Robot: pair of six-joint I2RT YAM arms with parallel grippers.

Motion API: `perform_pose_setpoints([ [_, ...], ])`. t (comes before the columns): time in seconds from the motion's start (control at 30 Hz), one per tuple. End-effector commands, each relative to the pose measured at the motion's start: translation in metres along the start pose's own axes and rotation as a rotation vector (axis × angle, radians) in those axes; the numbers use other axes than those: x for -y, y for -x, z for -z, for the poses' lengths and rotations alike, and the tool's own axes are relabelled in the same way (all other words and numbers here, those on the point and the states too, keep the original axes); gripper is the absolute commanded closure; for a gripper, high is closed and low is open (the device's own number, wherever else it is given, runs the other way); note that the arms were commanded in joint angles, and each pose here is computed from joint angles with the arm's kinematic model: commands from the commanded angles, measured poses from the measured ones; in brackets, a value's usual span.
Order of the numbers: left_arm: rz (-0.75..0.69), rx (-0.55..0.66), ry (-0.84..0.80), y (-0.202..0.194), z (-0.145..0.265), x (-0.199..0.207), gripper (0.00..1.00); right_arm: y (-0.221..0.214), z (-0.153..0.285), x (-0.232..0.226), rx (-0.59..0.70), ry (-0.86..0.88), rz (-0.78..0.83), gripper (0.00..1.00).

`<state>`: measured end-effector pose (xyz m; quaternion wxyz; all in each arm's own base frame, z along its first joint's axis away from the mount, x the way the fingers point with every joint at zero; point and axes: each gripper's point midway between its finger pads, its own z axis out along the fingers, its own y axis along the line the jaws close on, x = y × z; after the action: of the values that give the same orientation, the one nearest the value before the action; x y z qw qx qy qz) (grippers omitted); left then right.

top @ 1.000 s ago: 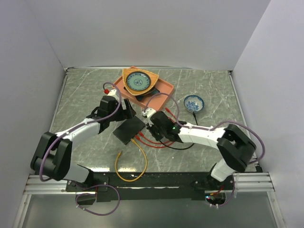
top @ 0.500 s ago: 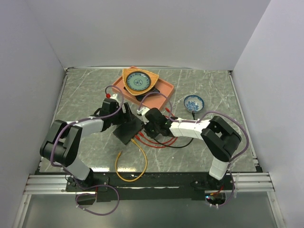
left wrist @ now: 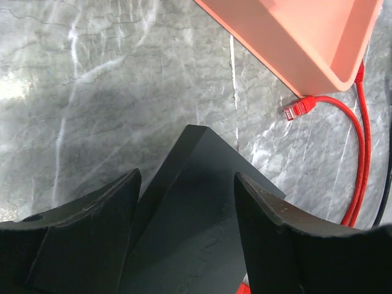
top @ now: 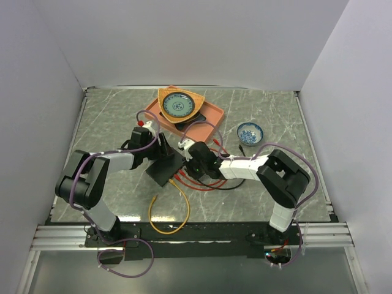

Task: Insert the plug into the switch port

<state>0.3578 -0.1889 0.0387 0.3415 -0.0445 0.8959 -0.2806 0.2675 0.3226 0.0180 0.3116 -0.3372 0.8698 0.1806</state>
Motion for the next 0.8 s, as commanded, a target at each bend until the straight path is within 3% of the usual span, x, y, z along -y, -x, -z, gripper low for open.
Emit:
perform_pose_setpoints([
  [0.0,0.005,-0.045,-0.019,-0.012,-0.004,-0.001,0.32,-0.007,-0.002,0.011,0.019,-0.052,-0.022,1.00],
  [0.77,0.013,-0.064,-0.052,-0.015,-0.005,0.005,0.33,-0.004,-0.010,0.020,0.035,-0.110,-0.038,1.00],
])
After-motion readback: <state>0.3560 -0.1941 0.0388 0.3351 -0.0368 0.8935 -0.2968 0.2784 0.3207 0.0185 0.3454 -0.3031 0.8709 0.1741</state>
